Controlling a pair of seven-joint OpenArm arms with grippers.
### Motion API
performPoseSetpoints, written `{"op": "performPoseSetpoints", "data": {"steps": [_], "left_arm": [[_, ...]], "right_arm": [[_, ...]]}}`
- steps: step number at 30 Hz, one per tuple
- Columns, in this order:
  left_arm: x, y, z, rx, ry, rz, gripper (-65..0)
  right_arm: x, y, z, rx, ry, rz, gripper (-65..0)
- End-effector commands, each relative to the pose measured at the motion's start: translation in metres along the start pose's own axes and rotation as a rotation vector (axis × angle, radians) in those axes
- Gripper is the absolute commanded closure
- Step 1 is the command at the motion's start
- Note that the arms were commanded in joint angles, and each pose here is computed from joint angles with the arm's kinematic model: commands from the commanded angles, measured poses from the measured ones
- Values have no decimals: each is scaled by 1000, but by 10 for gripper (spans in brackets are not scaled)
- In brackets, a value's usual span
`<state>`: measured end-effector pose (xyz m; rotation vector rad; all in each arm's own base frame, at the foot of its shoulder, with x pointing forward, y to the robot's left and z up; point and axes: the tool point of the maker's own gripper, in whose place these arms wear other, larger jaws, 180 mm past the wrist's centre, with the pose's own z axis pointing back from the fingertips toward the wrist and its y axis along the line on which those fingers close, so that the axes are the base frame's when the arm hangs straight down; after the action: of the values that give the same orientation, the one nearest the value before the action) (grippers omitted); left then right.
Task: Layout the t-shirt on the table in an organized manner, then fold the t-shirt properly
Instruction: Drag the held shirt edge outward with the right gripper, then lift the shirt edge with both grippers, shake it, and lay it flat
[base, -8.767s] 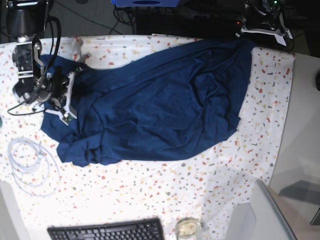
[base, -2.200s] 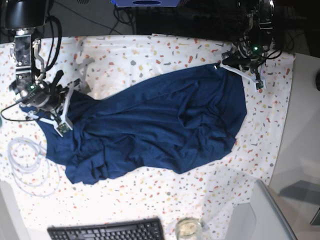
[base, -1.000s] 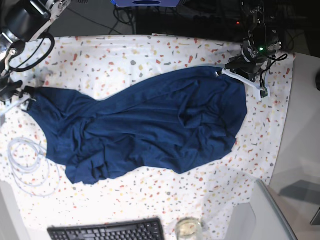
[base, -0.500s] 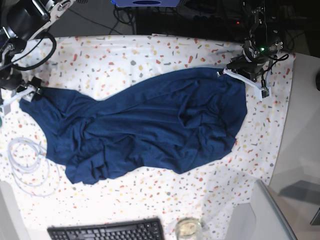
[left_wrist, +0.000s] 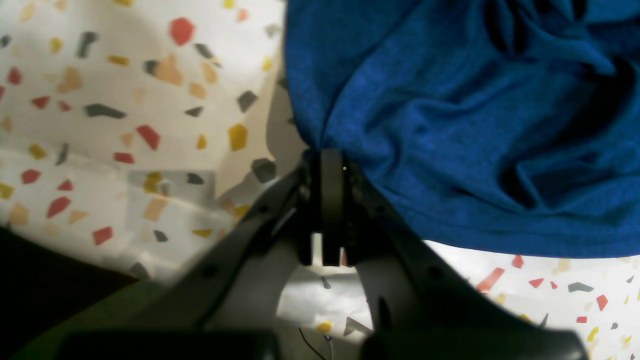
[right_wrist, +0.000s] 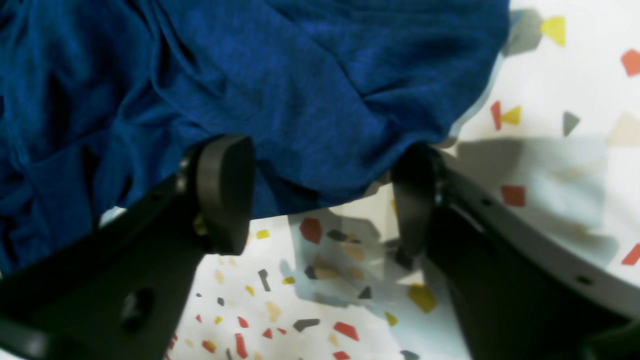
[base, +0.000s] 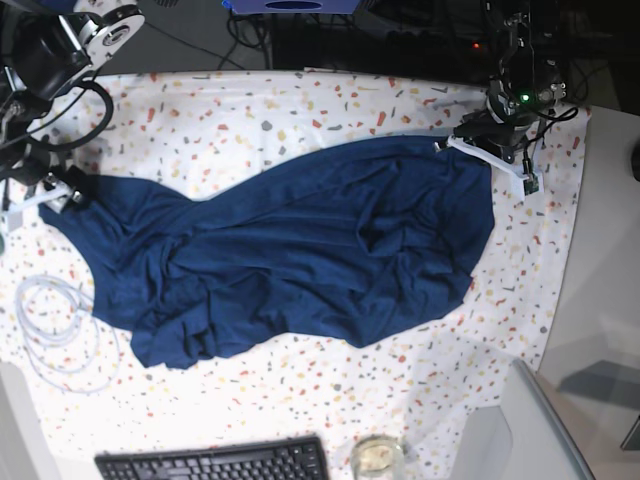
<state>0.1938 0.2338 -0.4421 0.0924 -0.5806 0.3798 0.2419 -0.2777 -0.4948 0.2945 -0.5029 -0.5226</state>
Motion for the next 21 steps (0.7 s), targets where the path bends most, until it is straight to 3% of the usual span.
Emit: {"op": "performPoseSetpoints", "data": {"steps": [1, 4, 8, 13, 16, 21], "left_arm": [[10, 0, 3, -3, -34, -11, 0], [13, 2, 2, -2, -35, -18, 0], [29, 2, 6, -9, -21, -42, 0], [80, -10, 31, -46, -109, -91, 0], [114, -24, 40, -74, -139, -95, 0], [174, -36, 43, -93, -258, -74, 0]], "right_arm": [[-1, 2, -1, 1, 17, 19, -293], [3, -1, 5, 5, 27, 66, 0], [29, -14, 33, -70, 11, 138, -5], [72, -23, 93, -232, -15, 279, -2], [98, -7, 121, -305, -44, 416, -2], [149, 34, 144, -344, -119, 577, -2]]}}
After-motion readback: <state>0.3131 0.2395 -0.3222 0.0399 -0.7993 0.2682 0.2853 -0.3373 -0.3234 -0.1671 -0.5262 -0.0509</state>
